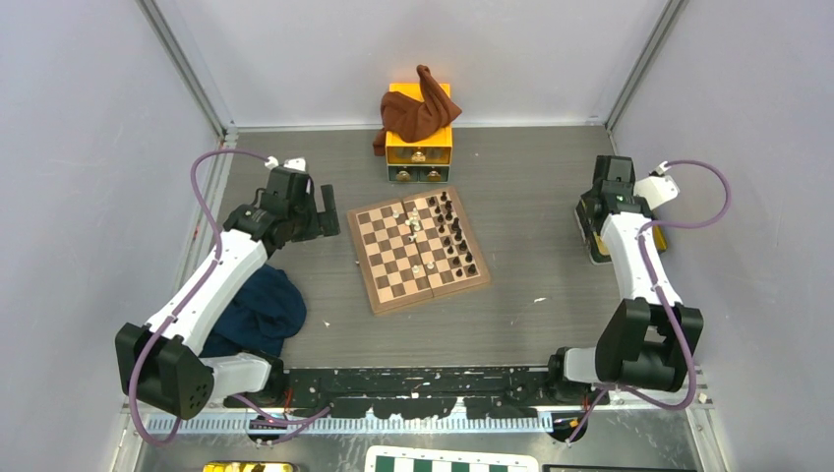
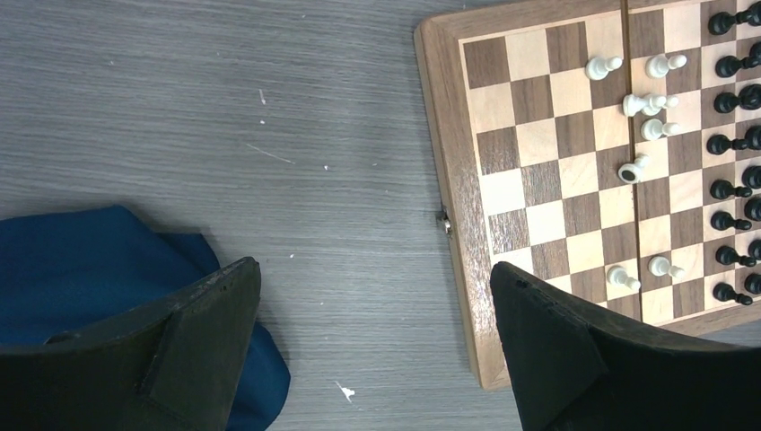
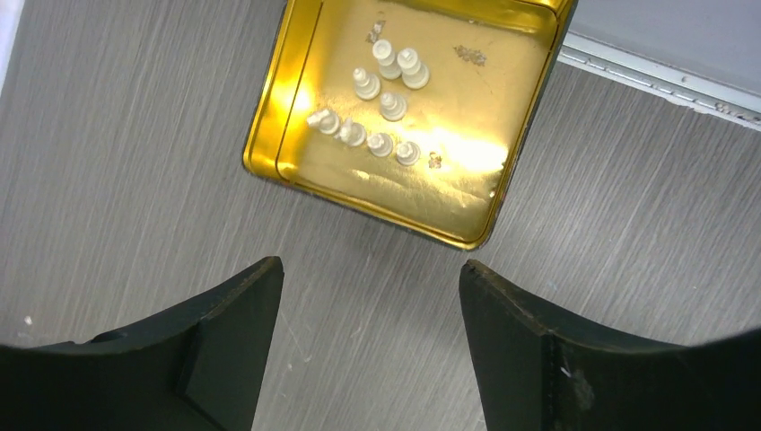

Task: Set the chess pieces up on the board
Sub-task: Adjust the storage box at the center of the board.

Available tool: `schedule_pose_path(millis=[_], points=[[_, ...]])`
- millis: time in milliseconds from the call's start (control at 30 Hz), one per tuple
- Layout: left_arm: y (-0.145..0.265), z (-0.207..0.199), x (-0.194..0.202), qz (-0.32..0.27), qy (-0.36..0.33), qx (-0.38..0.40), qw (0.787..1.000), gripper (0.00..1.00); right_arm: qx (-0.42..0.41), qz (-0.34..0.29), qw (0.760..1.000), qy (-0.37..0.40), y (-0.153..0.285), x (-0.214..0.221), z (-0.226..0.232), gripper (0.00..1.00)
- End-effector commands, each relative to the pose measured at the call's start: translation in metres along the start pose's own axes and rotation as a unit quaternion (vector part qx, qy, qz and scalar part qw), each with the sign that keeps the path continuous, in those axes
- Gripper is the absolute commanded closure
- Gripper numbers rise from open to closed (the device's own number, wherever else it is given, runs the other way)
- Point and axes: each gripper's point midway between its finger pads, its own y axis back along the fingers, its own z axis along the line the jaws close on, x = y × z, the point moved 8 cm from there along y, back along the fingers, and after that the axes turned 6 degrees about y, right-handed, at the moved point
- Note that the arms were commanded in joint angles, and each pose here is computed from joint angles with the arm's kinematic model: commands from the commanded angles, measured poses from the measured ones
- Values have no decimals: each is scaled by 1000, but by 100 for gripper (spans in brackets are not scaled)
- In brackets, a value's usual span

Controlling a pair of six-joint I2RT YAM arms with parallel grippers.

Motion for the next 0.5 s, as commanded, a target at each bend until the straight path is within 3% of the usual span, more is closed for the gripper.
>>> schedule_pose_path(millis=[0, 467], points=[[9, 0, -1, -14, 1, 7, 1000, 0, -24, -15, 998, -64, -11, -18, 10, 23], [0, 2, 8, -6, 9, 5, 1000, 0, -42, 18, 997, -60, -50, -29, 39, 23]])
